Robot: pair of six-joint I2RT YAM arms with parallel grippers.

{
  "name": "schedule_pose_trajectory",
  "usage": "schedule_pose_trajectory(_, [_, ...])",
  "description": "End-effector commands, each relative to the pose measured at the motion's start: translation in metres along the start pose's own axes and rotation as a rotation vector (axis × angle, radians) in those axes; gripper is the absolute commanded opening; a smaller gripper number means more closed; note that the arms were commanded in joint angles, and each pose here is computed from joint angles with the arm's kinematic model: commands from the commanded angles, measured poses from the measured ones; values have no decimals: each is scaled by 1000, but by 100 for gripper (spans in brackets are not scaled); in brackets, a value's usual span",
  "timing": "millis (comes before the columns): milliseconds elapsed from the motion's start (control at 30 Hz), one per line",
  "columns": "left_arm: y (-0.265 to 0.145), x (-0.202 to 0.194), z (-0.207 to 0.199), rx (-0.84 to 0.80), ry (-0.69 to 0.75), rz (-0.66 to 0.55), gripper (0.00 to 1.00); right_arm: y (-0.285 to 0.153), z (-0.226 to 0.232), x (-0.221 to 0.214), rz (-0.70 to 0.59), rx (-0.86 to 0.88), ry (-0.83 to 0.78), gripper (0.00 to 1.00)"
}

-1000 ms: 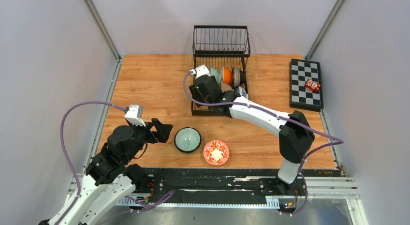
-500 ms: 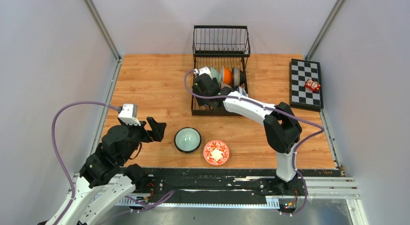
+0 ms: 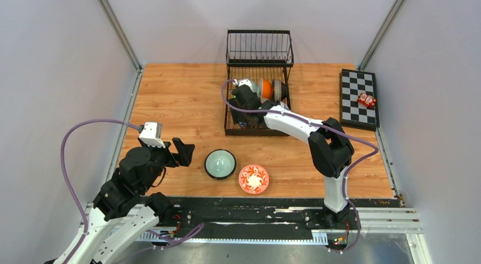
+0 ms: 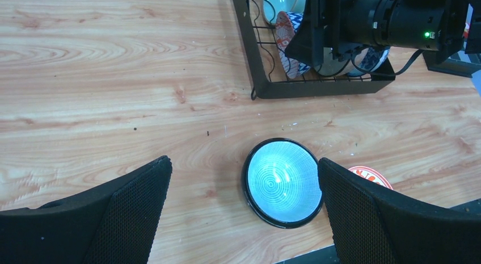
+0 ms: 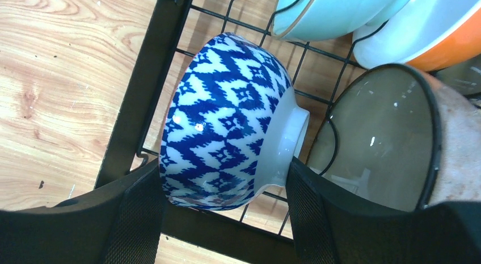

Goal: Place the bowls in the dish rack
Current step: Place the bowl in the dish rack.

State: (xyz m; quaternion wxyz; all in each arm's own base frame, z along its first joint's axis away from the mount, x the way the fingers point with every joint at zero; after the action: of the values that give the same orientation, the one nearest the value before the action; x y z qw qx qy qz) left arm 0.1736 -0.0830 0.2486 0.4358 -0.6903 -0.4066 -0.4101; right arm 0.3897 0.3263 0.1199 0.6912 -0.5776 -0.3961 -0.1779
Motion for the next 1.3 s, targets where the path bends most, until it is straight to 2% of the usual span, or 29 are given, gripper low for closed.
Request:
schedule_pose_trajectory(0, [0, -2, 4, 14, 15, 1, 100, 8, -2, -5, 9, 41, 87, 3])
schedule_pose_trajectory(133, [1, -3, 3, 13, 17, 6, 100, 10, -5, -10, 22, 38, 108, 4])
schedule_pose_trajectory(267, [2, -4, 3, 11, 20, 14, 100, 11, -6, -13, 30, 43, 124, 13])
schedule_pose_trajectory(467, [3, -5, 2, 8, 21, 19, 100, 7, -8, -11, 22, 35, 127, 48])
schedule_pose_trajectory(667, [3, -5, 1, 5, 21, 20, 100, 0, -7, -3, 11, 40, 126, 71])
schedule_pose_trajectory(933, [3, -5, 0, -4, 22, 21, 100, -11, -5, 7, -13, 15, 101, 83])
schedule_pose_trajectory(1267, [1, -4, -1, -12, 20, 11, 100, -26, -5, 19, -57, -47, 64, 84])
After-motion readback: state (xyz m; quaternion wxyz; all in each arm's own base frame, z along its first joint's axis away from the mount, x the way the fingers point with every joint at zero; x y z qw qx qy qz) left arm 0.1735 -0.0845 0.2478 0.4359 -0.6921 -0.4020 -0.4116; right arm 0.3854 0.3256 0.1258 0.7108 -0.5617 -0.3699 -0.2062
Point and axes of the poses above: each gripper's point midway between its finger pads, its own y axis out along the fingers, its own z axis along the line the jaws close on, x = y × z, the point moved 1 cm from there along -y, back along the fingers
